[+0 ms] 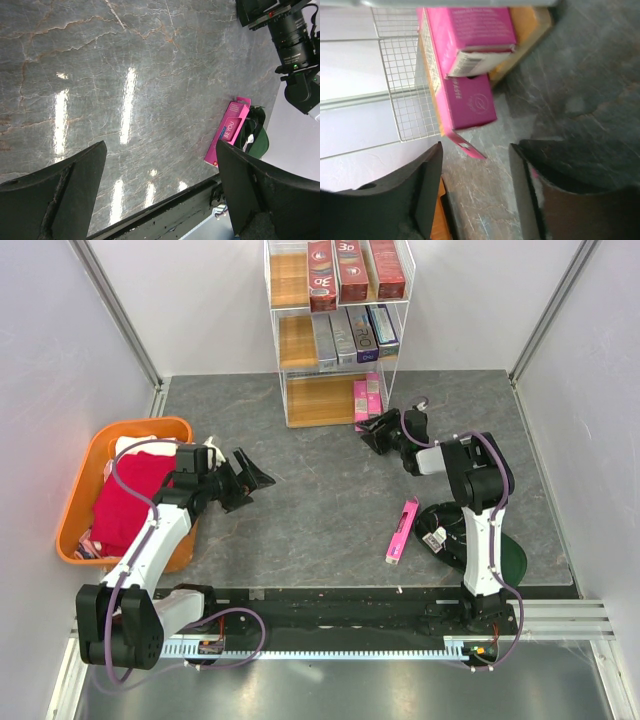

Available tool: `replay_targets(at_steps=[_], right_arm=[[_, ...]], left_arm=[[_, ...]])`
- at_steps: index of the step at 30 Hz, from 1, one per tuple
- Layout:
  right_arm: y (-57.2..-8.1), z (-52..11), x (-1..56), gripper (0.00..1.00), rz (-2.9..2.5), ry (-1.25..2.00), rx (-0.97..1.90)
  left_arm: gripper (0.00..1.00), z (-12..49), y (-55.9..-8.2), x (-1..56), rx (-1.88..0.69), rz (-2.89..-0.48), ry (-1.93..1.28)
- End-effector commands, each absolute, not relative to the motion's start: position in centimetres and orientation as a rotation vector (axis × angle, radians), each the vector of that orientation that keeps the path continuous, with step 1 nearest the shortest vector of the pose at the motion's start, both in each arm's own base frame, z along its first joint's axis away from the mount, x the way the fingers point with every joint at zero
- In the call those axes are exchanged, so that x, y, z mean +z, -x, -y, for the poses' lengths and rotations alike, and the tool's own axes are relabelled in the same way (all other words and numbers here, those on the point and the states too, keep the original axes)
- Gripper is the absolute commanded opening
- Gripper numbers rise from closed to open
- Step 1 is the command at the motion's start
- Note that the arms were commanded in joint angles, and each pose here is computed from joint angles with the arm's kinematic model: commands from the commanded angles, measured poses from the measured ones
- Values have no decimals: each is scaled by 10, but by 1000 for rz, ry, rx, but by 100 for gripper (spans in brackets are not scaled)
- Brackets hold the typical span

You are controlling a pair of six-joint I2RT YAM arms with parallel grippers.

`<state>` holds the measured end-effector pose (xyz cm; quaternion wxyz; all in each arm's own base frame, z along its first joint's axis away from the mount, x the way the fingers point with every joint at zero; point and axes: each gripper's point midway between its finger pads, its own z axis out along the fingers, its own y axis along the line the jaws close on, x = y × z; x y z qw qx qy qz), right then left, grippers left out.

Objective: Place and organize the toothpastes onto the shelf

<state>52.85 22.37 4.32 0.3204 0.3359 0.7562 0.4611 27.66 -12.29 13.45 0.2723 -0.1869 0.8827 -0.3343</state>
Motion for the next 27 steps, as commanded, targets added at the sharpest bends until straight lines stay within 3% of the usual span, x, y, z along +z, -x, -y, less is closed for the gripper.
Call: replay_targets(at_steps=[1, 5, 13, 19, 27], right_arm=[[-526, -222, 59, 54, -1960, -865, 1226], [-542, -225, 64, 43, -1931, -855, 1245], [-566, -227, 69, 38, -1900, -857, 1257], [-551, -229, 78, 44, -1934, -808, 1262], [-486, -221, 87, 62, -2056, -662, 1203]], left_arm=[[97, 125, -282, 141, -923, -2335, 457], [96, 125, -282, 140, -924, -2338, 456], [96, 124, -281, 134, -915, -2354, 464], [97, 126, -280, 131, -920, -2368, 441], [98, 156, -280, 136, -922, -2390, 298]])
